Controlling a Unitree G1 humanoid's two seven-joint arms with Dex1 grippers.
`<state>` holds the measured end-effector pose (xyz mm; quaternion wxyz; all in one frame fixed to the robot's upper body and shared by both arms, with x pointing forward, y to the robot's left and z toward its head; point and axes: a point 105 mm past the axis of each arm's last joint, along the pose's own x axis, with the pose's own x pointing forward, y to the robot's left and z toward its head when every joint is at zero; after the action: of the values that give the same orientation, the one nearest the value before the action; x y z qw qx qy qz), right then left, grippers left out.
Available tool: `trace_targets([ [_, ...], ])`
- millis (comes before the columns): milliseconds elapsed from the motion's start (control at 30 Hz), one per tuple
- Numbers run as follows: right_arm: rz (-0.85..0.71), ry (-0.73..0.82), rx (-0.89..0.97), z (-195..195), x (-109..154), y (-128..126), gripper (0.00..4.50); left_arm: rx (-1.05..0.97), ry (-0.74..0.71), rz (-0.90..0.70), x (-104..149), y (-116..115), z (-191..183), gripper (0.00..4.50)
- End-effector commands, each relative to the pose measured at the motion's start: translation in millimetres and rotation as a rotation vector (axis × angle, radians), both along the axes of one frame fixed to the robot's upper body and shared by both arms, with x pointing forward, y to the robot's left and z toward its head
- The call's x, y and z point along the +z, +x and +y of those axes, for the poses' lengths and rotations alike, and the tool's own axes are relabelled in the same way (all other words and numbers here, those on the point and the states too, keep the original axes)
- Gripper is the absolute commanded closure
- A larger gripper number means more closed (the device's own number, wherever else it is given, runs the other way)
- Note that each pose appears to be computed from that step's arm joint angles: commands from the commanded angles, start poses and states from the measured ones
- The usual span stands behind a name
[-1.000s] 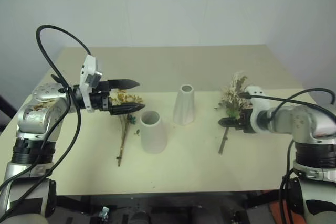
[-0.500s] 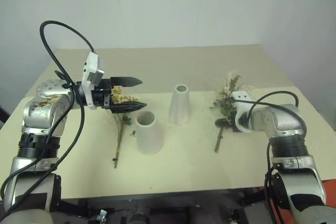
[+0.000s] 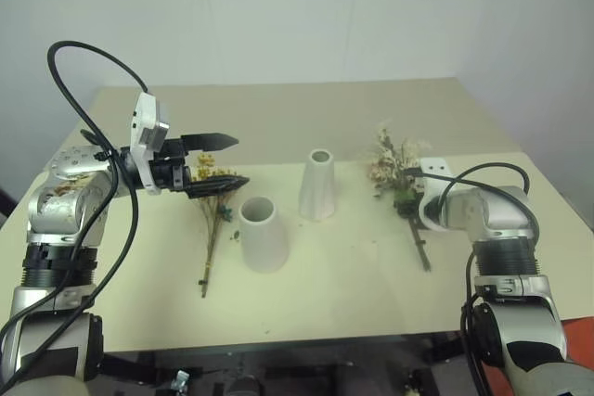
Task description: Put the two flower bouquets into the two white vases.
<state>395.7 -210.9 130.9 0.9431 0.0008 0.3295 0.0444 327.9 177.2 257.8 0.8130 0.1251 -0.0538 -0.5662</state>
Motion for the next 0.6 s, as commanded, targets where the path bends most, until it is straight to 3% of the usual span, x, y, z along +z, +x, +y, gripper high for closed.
trace_targets([
  [33,-0.288,0.048,-0.047,-9,52,8,4.25,0.036,-0.021,-0.078,19,-9,9,0.00],
  [233,-0.752,0.133,-0.027,1,114,1,4.25,0.053,-0.075,-0.092,26,-15,15,0.00],
  [467,-1.037,0.466,0.252,46,167,-16,4.25,0.054,-0.133,-0.067,33,-20,22,0.00],
  [600,-1.159,0.535,0.368,68,192,-26,4.25,0.071,-0.123,-0.050,32,-20,24,0.00],
])
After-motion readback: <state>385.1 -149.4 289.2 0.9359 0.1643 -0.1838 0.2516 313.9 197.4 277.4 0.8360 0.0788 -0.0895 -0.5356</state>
